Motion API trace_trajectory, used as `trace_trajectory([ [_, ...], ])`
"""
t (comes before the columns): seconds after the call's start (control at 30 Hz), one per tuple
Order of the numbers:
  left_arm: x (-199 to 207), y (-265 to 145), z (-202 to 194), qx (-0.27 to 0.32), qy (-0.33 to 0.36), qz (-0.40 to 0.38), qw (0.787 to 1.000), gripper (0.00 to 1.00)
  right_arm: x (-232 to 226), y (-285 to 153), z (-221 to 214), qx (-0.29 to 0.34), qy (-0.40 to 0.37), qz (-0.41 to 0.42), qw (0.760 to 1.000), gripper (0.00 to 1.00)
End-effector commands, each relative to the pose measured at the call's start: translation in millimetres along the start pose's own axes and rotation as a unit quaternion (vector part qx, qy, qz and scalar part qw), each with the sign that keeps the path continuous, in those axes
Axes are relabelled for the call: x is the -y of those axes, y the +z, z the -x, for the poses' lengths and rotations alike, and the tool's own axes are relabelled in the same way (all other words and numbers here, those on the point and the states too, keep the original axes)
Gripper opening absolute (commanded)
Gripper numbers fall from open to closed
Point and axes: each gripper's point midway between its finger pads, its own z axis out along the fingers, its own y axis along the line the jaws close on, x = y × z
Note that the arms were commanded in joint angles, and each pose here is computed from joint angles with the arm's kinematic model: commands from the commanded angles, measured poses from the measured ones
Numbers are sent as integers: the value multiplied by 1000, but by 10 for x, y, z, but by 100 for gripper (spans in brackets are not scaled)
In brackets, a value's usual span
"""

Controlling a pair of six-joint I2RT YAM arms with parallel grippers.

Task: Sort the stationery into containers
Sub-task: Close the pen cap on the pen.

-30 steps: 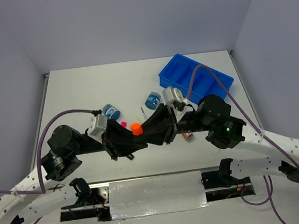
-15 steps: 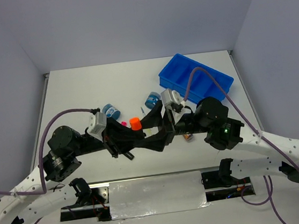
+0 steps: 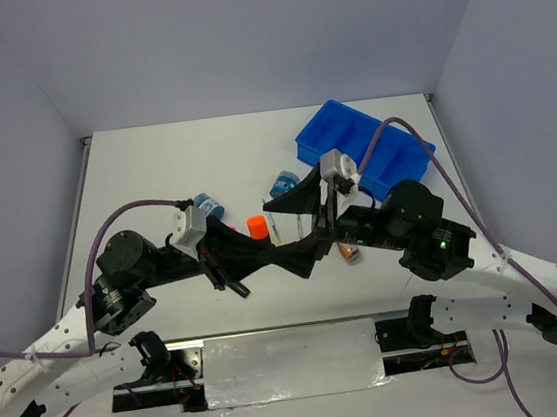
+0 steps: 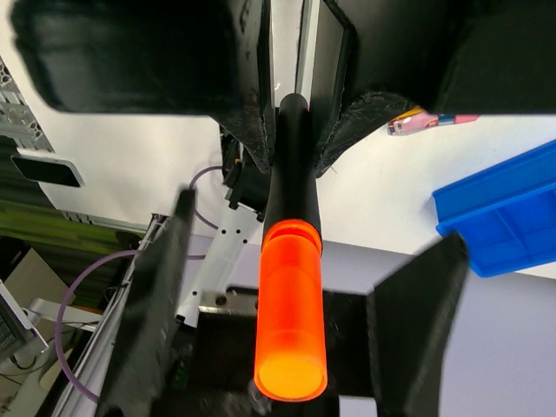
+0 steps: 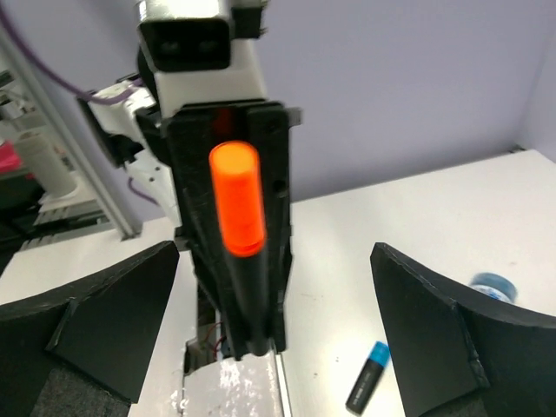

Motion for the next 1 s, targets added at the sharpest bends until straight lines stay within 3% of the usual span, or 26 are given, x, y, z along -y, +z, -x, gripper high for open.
trace_trajectory([
  [0.0,99,5,109,20,29,-31,999,0,46,-122,343,27,-7,-28,999,100],
  [0.3,-45,89,-79,-12,22,-12,1000,0,-267,-187,656,29,-5,43,999,100],
  [0.47,-31,124,-72,-13,21,-21,999,0,-64,-43,677,27,19,-8,999,97],
  [0.57,-27,133,-66,-14,22,-23,999,0,88,57,614,13,20,-42,999,79],
  [0.67,-7,120,-35,-9,23,-26,999,0,146,119,515,-5,20,-51,998,75],
  [0.8,1,107,-39,-11,26,-27,999,0,116,150,473,-8,18,-38,999,61],
  [0.93,-9,119,-34,-12,25,-25,999,0,45,161,398,-17,12,-12,1000,59],
  [0.97,-3,122,-27,-11,25,-27,999,0,25,157,391,-16,13,-6,1000,50],
])
